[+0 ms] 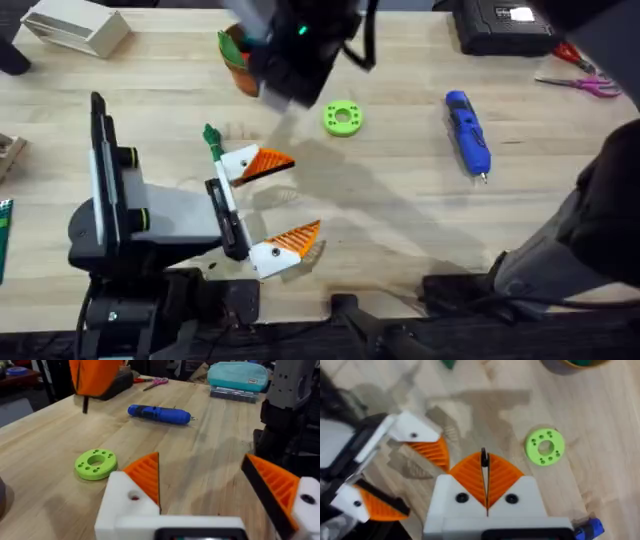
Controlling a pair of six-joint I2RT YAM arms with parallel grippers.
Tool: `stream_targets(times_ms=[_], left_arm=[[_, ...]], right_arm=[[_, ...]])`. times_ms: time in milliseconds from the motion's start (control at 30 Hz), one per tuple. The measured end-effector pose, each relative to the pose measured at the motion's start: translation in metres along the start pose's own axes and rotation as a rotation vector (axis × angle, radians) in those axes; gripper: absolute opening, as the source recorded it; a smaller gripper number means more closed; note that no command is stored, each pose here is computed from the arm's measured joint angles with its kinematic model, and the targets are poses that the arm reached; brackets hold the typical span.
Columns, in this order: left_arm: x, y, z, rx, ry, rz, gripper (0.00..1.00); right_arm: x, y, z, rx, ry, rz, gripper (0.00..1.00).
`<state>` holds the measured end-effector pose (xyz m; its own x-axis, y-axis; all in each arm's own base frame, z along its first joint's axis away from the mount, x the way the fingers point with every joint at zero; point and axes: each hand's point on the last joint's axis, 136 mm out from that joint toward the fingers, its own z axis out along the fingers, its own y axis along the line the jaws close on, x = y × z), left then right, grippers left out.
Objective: Pick up the gripper from the table and insert it into the empty holder that is missing its gripper. Then pick up a screw, insert it into the mounting hole, and use the screwdriver to tighten it. Finally, clean up the table by picking up the vegetable and placing it into the bucket.
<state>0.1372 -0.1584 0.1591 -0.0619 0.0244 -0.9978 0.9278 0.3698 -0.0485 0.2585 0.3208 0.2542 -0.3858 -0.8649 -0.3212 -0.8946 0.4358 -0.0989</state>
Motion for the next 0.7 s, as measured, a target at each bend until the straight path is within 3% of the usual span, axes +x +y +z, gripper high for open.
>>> stream_targets(times_ms=[233,400,700], left_arm=[[0.0,0.0,0.0,0.0,0.0,0.0,0.985],[0.0,0.0,0.0,0.0,0.0,0.0,0.985],[0.0,0.0,0.0,0.0,0.0,0.0,0.985]], right_arm=[[-0.01,0.039,-0.016,-0.087,-0.046,-0.131,0.007],[-0.001,0.056,-0.02,-0.144,-0.016,-0.209,0.007],[-0.005,0.06,-0.02,-0.147,-0.034,-0.255,0.007]])
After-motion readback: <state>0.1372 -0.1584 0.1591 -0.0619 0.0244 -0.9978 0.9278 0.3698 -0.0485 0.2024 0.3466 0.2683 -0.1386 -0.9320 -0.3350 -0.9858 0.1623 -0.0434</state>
